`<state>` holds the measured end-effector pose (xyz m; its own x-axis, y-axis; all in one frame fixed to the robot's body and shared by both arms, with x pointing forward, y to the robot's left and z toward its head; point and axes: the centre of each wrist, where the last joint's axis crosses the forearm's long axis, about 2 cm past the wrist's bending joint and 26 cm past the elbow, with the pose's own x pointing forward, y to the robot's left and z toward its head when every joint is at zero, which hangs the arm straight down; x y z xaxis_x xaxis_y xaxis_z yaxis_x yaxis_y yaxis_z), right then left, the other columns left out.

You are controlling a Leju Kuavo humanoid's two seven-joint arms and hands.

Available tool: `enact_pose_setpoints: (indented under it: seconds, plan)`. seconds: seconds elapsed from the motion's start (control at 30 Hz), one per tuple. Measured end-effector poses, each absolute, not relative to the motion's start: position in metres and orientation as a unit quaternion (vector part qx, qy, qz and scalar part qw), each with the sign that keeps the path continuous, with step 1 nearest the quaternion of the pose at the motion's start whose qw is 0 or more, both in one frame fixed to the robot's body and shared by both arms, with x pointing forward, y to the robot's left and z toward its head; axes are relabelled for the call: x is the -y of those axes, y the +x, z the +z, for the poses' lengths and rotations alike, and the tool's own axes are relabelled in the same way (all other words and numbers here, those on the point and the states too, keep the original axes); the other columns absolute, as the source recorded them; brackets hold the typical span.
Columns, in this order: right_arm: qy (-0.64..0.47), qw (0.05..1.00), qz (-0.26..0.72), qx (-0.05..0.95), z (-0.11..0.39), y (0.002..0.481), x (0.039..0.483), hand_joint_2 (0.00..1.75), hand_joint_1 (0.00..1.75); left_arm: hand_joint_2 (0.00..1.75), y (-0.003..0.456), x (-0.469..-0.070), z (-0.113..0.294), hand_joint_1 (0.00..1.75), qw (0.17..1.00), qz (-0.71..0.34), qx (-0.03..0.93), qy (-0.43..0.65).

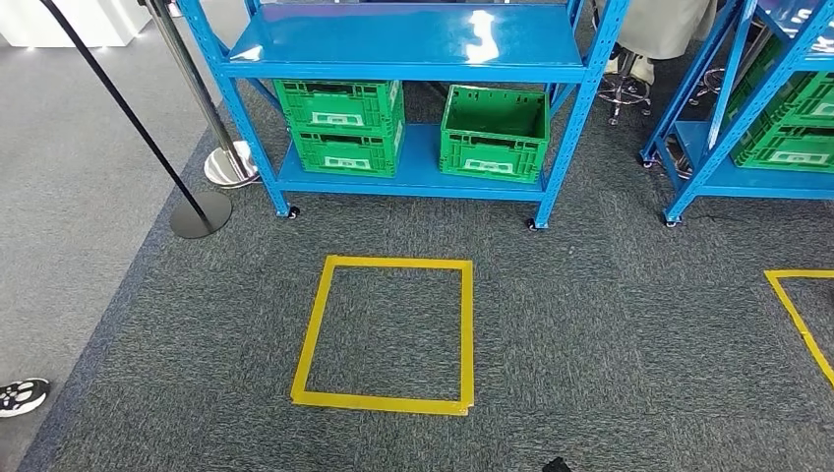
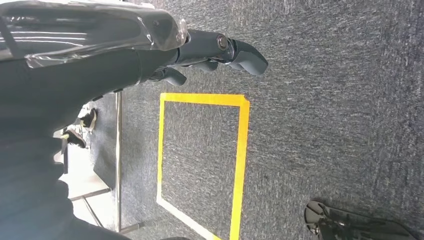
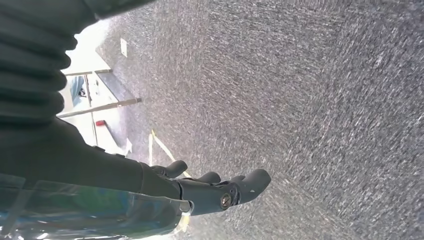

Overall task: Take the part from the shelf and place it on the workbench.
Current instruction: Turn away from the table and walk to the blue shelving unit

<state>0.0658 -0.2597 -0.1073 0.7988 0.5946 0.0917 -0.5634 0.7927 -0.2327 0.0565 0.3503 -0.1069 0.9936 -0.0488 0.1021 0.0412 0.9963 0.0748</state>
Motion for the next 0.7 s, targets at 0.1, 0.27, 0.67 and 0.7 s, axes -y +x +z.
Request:
enact_pose_setpoints:
  seconds: [0.1,0.27,0.67,0.7]
  plan:
    - [-0.101,0.942,0.308,0.082,-0.1072,0.066,0.2599,1.75,0.0,1.75,0.0564,-0.3501,-0.1069,0.0,0.998,-0.025,0.052,0.037]
    - [-0.105,0.941,0.311,0.081,-0.1071,0.067,0.2602,1.75,0.0,1.75,0.0563,-0.3485,-0.1071,0.0,0.998,-0.029,0.051,0.036]
    - [-0.121,0.936,0.327,0.049,-0.107,0.0678,0.2615,0.0,0.0,0.0,0.0554,-0.3455,-0.1074,0.0,0.998,-0.048,0.048,-0.001]
    - [-0.117,0.936,0.328,0.048,-0.1071,0.0677,0.2614,0.0,0.0,0.0,0.0554,-0.3445,-0.1075,0.0,0.998,-0.049,0.044,-0.004]
